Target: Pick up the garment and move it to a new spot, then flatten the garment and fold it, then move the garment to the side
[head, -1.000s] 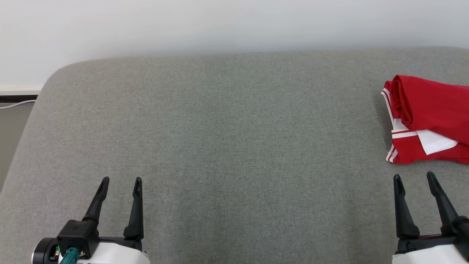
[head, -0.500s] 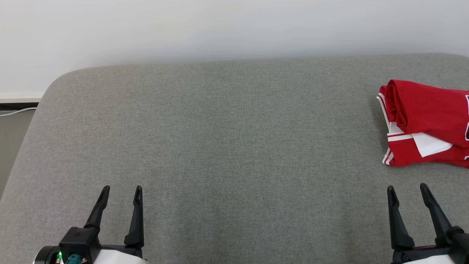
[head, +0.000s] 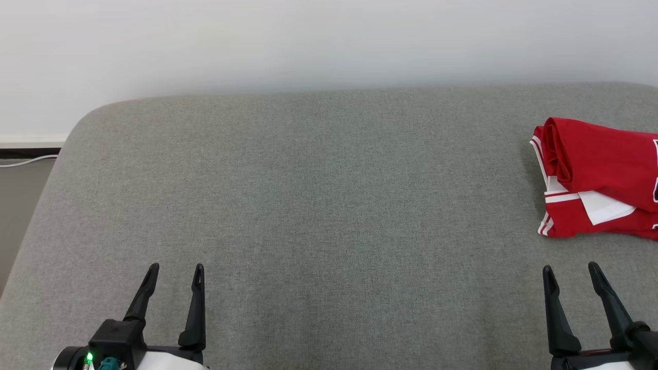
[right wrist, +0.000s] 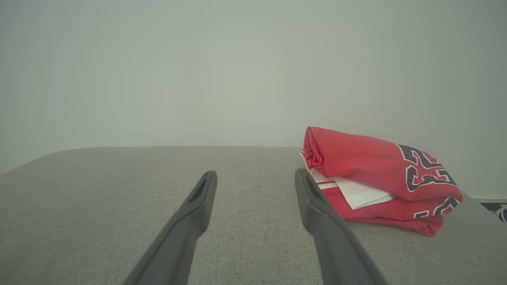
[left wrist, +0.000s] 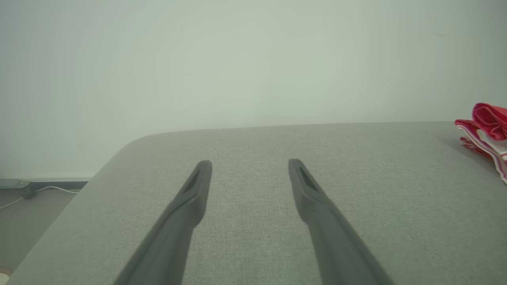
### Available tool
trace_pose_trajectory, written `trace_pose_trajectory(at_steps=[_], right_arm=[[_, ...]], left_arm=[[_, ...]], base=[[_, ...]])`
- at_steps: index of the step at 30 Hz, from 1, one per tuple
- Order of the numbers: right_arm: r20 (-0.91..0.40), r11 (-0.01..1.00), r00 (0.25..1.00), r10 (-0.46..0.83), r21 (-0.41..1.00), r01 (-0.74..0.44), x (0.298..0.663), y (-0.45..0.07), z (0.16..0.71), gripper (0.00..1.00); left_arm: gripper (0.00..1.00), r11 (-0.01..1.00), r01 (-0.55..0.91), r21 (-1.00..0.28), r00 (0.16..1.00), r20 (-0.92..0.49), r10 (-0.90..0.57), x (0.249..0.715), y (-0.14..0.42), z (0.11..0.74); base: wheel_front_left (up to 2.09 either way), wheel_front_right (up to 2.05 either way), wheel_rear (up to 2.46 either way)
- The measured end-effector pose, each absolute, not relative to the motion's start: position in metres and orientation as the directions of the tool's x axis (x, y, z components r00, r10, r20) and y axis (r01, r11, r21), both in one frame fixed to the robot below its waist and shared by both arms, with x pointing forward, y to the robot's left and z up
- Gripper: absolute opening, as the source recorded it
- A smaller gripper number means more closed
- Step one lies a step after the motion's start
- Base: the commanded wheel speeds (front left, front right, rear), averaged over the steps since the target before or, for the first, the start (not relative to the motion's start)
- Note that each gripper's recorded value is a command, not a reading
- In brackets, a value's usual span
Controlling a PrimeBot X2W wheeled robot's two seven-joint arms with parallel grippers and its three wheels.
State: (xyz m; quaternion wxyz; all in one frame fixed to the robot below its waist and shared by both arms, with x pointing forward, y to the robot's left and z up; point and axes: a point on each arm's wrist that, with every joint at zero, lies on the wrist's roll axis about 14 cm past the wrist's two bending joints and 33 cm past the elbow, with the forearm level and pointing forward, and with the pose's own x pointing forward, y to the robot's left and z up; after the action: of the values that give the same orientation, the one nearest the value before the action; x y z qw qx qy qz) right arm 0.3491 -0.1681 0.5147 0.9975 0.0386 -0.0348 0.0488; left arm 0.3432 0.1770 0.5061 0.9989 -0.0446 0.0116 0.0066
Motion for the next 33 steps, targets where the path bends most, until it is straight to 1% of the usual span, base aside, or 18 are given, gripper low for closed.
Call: trace_pose_trajectory(at_steps=[7, 8, 12, 25, 27, 33], right_arm=[[0.064, 0.991, 0.993, 0.098, 0.082, -0.103, 0.348, -0.167, 0.513, 1.0], [0.058, 0.991, 0.994, 0.097, 0.084, -0.102, 0.347, -0.167, 0.511, 0.0], [0.011, 0.99, 0.996, 0.093, 0.101, -0.093, 0.345, -0.166, 0.496, 0.0], [-0.008, 0.968, 0.998, 0.068, 0.244, -0.064, 0.343, -0.17, 0.49, 0.0], [-0.014, 0.958, 0.998, 0.062, 0.282, -0.055, 0.343, -0.171, 0.488, 0.0], [-0.023, 0.936, 0.998, 0.053, 0.349, -0.042, 0.344, -0.172, 0.486, 0.0]], left_arm=[[1.0, 0.996, -0.012, -0.083, 0.999, -0.035, 0.009, 0.341, 0.177, 0.505], [0.0, 0.997, -0.013, -0.082, 0.999, -0.042, 0.009, 0.34, 0.177, 0.503], [0.0, 0.994, -0.018, -0.106, 0.995, -0.101, 0.007, 0.334, 0.168, 0.484], [0.0, 0.974, -0.051, -0.219, 0.986, -0.167, 0.014, 0.334, 0.172, 0.472], [0.0, 0.965, -0.061, -0.256, 0.983, -0.183, 0.014, 0.335, 0.171, 0.47], [0.0, 0.947, -0.085, -0.309, 0.976, -0.216, 0.017, 0.336, 0.175, 0.464]], base=[[0.0, 0.0, 0.0], [0.0, 0.0, 0.0], [0.0, 0.0, 0.0], [0.0, 0.0, 0.0], [0.0, 0.0, 0.0], [0.0, 0.0, 0.0]])
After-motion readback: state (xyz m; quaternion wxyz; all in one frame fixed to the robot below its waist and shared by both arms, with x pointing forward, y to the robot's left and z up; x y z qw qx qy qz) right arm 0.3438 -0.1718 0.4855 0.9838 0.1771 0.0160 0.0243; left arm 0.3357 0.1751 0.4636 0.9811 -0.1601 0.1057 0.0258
